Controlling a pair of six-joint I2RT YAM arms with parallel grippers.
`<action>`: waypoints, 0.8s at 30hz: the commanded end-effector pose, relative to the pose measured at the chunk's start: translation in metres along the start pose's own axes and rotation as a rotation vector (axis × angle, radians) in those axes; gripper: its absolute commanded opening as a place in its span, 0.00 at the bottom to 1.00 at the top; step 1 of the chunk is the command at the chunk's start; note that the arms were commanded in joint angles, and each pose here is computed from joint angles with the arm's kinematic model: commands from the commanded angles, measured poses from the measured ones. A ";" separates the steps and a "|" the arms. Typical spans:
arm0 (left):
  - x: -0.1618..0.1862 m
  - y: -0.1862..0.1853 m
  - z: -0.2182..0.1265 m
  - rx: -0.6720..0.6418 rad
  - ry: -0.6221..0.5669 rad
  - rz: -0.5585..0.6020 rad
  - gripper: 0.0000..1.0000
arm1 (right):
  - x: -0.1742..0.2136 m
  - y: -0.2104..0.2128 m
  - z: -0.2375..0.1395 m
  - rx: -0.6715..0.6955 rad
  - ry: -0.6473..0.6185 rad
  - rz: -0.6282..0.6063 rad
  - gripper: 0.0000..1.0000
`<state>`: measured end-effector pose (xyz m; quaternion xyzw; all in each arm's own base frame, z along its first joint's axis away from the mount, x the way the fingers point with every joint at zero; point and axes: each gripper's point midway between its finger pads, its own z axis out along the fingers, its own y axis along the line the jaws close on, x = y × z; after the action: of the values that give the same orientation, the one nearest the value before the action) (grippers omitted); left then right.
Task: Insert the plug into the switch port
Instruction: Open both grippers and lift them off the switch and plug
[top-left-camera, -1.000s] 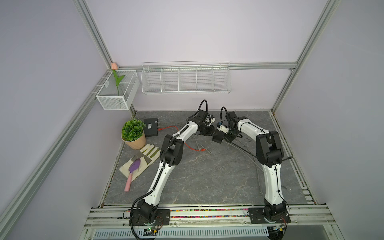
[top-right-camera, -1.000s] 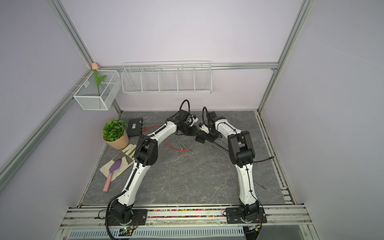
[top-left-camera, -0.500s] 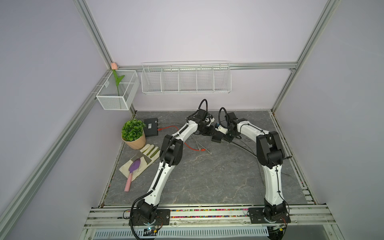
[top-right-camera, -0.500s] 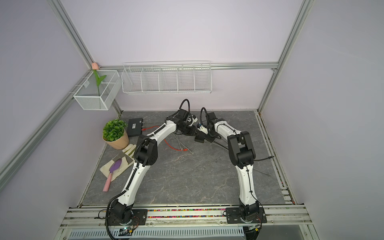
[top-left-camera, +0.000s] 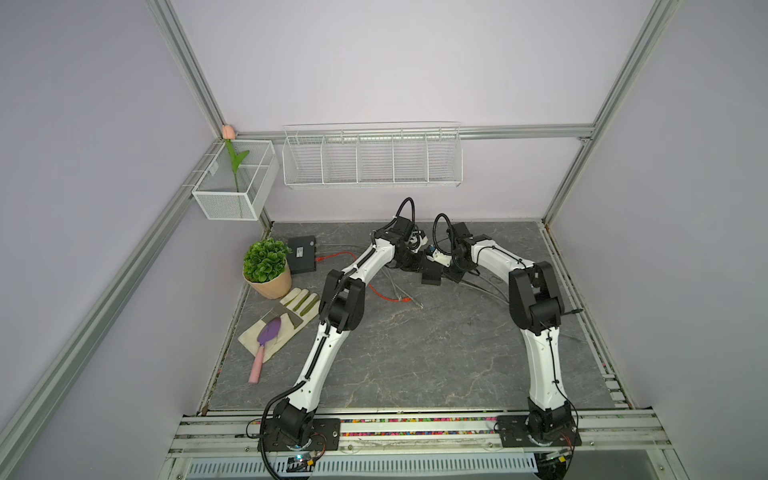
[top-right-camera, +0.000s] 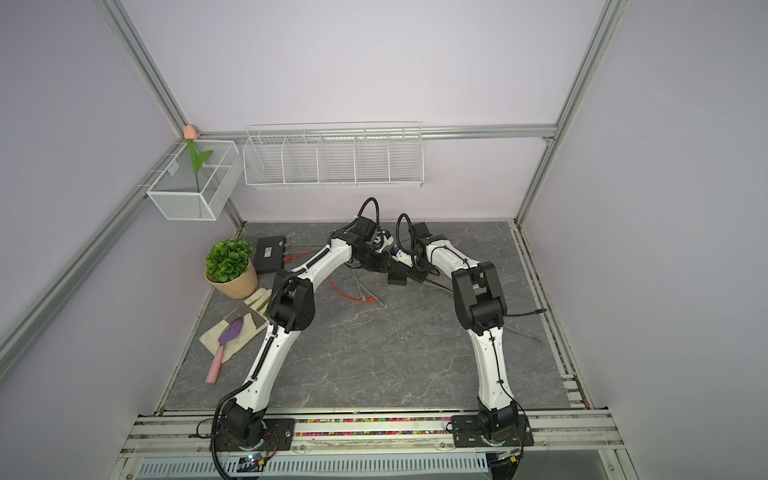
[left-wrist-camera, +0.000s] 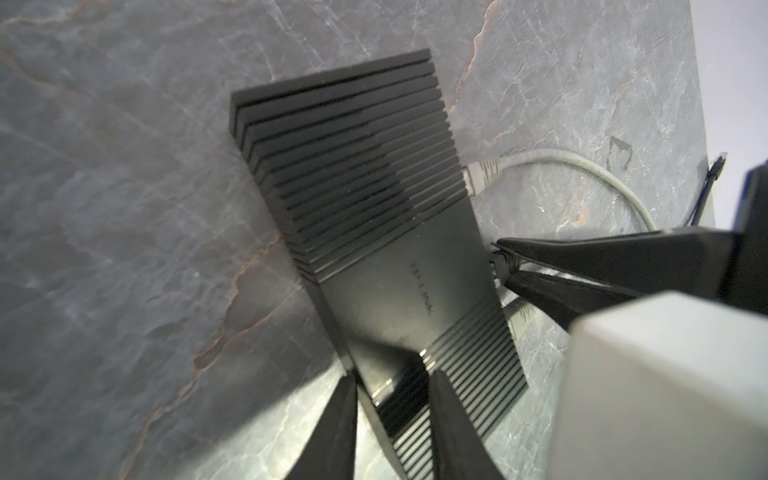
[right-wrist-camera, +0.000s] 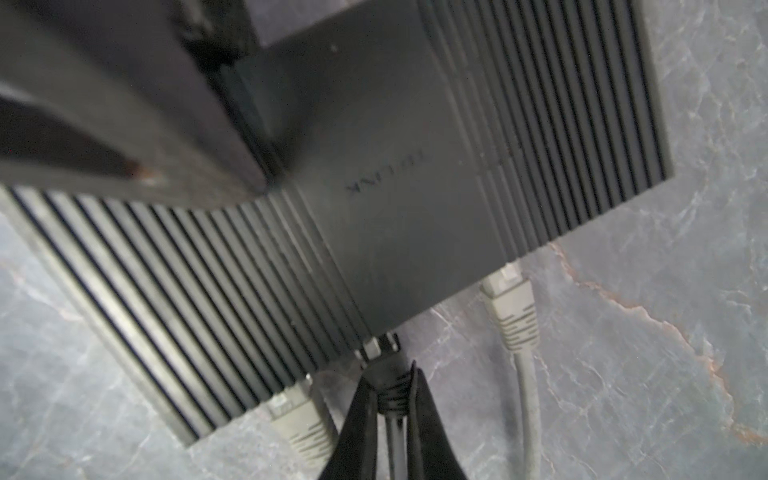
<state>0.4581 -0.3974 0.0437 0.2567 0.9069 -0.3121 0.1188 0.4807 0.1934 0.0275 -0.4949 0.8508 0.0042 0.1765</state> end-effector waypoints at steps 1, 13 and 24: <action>0.109 -0.044 0.072 0.131 0.346 0.004 0.28 | -0.157 0.046 -0.036 -0.064 -0.576 -0.200 0.07; 0.102 -0.031 0.066 0.118 0.334 -0.029 0.28 | -0.157 0.040 -0.039 -0.033 -0.577 -0.177 0.16; 0.060 0.027 0.014 0.052 0.172 -0.182 0.34 | -0.106 0.026 -0.052 0.035 -0.482 -0.138 0.43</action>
<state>0.4560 -0.3757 0.0431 0.2284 0.9093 -0.3366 0.0879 0.4956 0.2151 0.0427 -0.4993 0.8225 0.0174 0.2719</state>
